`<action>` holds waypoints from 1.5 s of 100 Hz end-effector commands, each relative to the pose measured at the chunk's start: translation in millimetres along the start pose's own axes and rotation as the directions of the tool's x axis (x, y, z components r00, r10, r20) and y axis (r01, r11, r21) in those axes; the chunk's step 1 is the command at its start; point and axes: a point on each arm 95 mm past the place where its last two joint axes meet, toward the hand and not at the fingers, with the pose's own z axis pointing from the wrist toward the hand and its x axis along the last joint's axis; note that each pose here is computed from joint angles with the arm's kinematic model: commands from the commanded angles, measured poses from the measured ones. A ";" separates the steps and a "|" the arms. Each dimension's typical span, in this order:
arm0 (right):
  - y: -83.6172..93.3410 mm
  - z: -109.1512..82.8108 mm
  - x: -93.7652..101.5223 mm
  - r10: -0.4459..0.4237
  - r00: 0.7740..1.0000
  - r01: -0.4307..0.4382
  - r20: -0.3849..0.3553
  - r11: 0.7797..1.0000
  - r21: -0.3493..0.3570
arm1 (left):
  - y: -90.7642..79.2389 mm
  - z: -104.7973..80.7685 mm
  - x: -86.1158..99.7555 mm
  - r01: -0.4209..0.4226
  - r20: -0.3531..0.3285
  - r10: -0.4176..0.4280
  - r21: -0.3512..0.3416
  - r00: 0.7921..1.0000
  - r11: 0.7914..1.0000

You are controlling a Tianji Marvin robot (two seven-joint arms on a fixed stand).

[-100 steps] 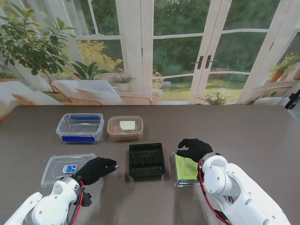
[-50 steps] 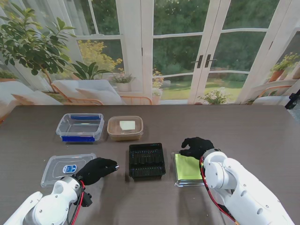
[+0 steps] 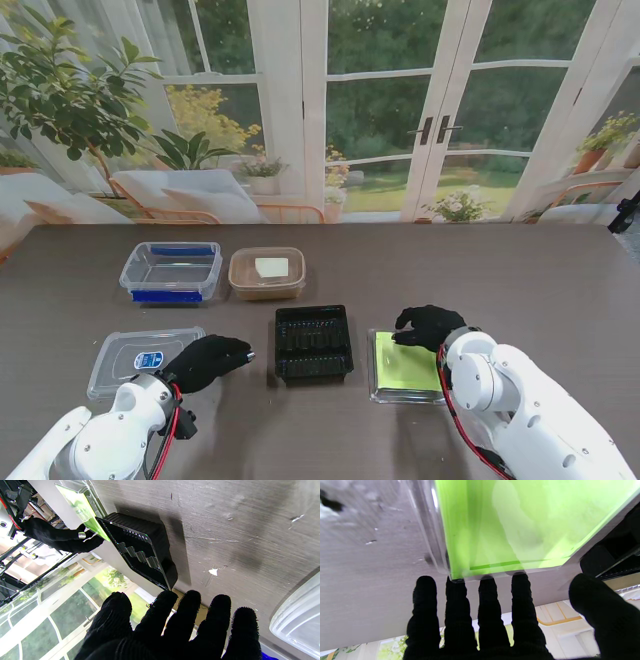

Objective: Pair container bodies with their lids

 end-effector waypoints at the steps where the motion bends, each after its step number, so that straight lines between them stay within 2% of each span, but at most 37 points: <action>1: -10.4 -3.9 -0.6 -0.004 1.000 0.004 -0.009 0.999 0.039 | 2.2 -0.2 1.2 0.003 -0.004 -0.003 -0.020 1.000 1.000; 44: -25.2 -22.3 -3.6 0.013 0.999 -0.008 -0.048 0.995 0.097 | 1.4 0.3 1.4 0.000 -0.007 0.000 -0.023 1.000 1.000; 84: -39.4 -44.0 6.0 0.048 0.995 -0.037 -0.084 0.992 0.123 | 0.8 0.6 1.6 -0.001 -0.012 0.001 -0.026 1.000 1.000; 102: -29.6 -46.1 12.3 0.070 0.993 -0.063 -0.096 0.996 0.069 | 1.0 -0.1 1.9 -0.001 -0.010 0.001 -0.024 1.000 1.000; 126: -2.7 -46.7 10.9 0.082 0.993 -0.086 -0.087 0.996 -0.037 | 0.6 -0.2 2.3 -0.003 -0.010 0.003 -0.026 1.000 1.000; 139: 12.1 -44.8 0.8 0.028 0.998 -0.032 -0.054 0.996 -0.077 | 0.2 0.1 2.3 -0.004 -0.012 0.003 -0.027 1.000 1.000; 150: 20.3 -43.1 -12.2 -0.038 0.999 0.036 -0.020 0.996 -0.079 | 0.3 0.2 2.4 -0.004 -0.013 0.004 -0.032 1.000 0.999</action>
